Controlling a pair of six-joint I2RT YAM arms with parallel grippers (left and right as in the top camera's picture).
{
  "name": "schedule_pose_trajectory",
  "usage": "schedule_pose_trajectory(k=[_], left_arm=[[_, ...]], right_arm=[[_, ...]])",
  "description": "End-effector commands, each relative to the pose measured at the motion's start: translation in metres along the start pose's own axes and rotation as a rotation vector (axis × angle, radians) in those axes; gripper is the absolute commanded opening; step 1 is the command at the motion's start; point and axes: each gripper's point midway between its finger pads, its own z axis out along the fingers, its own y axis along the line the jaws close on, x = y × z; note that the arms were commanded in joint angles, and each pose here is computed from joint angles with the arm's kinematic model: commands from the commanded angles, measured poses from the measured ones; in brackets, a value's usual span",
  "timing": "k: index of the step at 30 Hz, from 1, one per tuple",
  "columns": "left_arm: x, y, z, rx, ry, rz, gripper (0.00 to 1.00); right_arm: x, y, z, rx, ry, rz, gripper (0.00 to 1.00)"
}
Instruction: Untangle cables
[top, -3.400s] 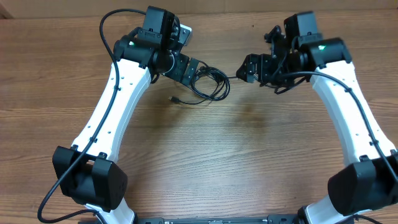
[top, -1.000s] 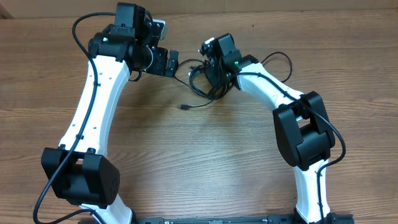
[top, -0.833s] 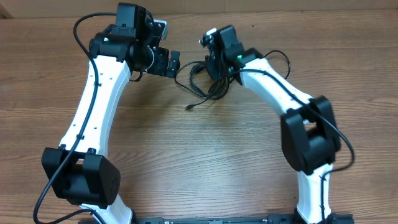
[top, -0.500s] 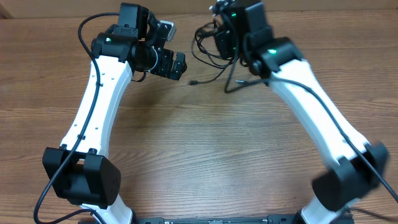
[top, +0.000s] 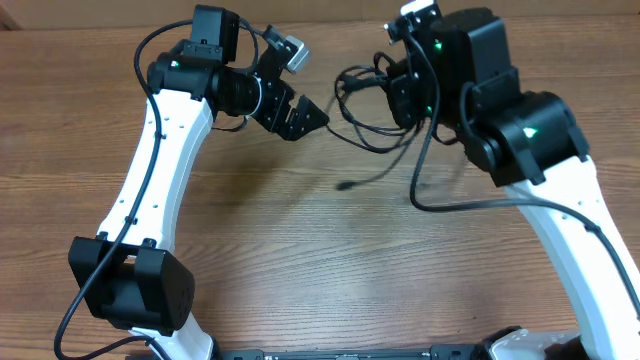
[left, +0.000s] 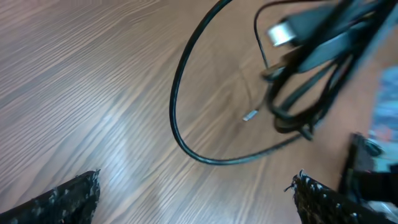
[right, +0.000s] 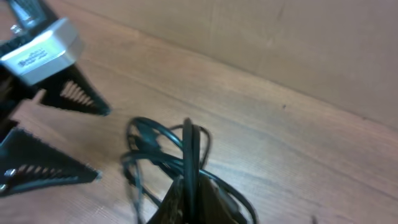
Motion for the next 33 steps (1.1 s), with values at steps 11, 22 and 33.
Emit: schedule_pose_trajectory(k=[11,22,33], left_arm=[[-0.007,-0.025,0.0,0.126,-0.045,0.079,0.99],[-0.005,-0.023,0.0,0.117,-0.036,0.074,0.99],[0.002,-0.017,0.001,0.079,-0.001,0.057,1.0]], right_arm=[[-0.023,0.003,-0.022,-0.051,-0.099,0.106,0.04],[-0.004,-0.036,-0.021,0.147,-0.026,0.102,0.04],[-0.002,-0.097,-0.033,0.374,-0.117,0.56,0.04]])
